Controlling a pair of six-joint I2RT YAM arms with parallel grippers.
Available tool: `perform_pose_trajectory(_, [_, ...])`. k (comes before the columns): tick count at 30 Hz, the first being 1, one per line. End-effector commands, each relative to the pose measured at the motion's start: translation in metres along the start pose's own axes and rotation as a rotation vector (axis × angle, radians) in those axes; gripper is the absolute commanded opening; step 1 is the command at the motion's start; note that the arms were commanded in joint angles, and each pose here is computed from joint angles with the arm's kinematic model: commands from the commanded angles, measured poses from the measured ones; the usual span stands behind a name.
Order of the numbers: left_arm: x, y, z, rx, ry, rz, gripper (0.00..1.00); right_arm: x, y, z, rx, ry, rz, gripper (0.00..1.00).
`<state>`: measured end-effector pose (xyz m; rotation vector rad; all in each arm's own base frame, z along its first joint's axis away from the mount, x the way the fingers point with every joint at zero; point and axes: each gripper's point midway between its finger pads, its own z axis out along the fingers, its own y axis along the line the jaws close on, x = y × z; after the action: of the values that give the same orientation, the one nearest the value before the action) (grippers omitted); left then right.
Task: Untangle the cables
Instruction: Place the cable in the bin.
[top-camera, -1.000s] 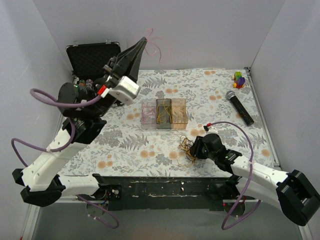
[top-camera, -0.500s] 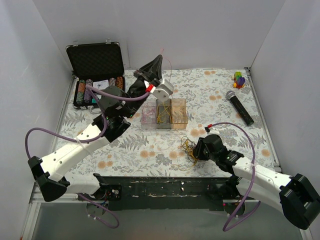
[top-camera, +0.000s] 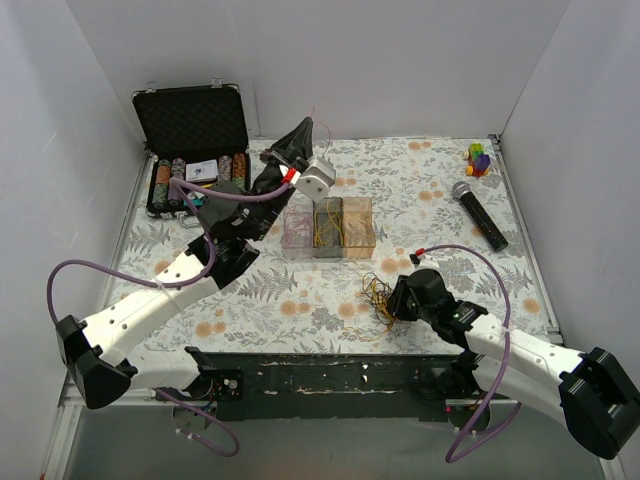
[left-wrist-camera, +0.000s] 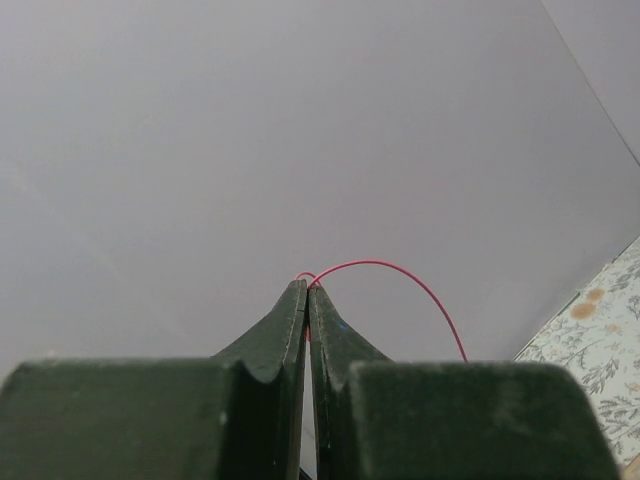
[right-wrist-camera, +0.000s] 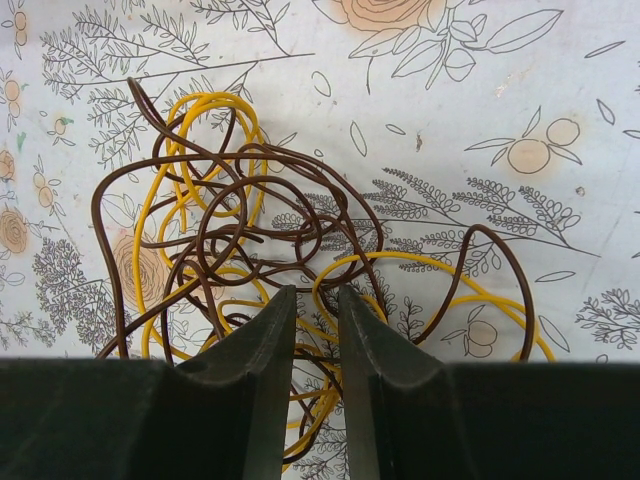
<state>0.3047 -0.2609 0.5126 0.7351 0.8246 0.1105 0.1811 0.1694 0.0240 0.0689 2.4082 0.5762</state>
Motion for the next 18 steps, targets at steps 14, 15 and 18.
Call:
perform_pose_trajectory(14, [0.086,0.007,0.003,-0.086,0.136,-0.063,0.00,0.001,-0.008,-0.004,0.032,0.000,-0.009,0.30])
perform_pose_trajectory(15, [0.091,0.008,0.002,-0.086,0.141,-0.059,0.00,0.001,-0.008,-0.004,0.032,0.002,-0.009,0.30])
perform_pose_trajectory(18, [0.103,0.010,-0.002,-0.090,0.152,-0.043,0.00,0.002,-0.008,-0.004,0.034,0.002,-0.010,0.30])
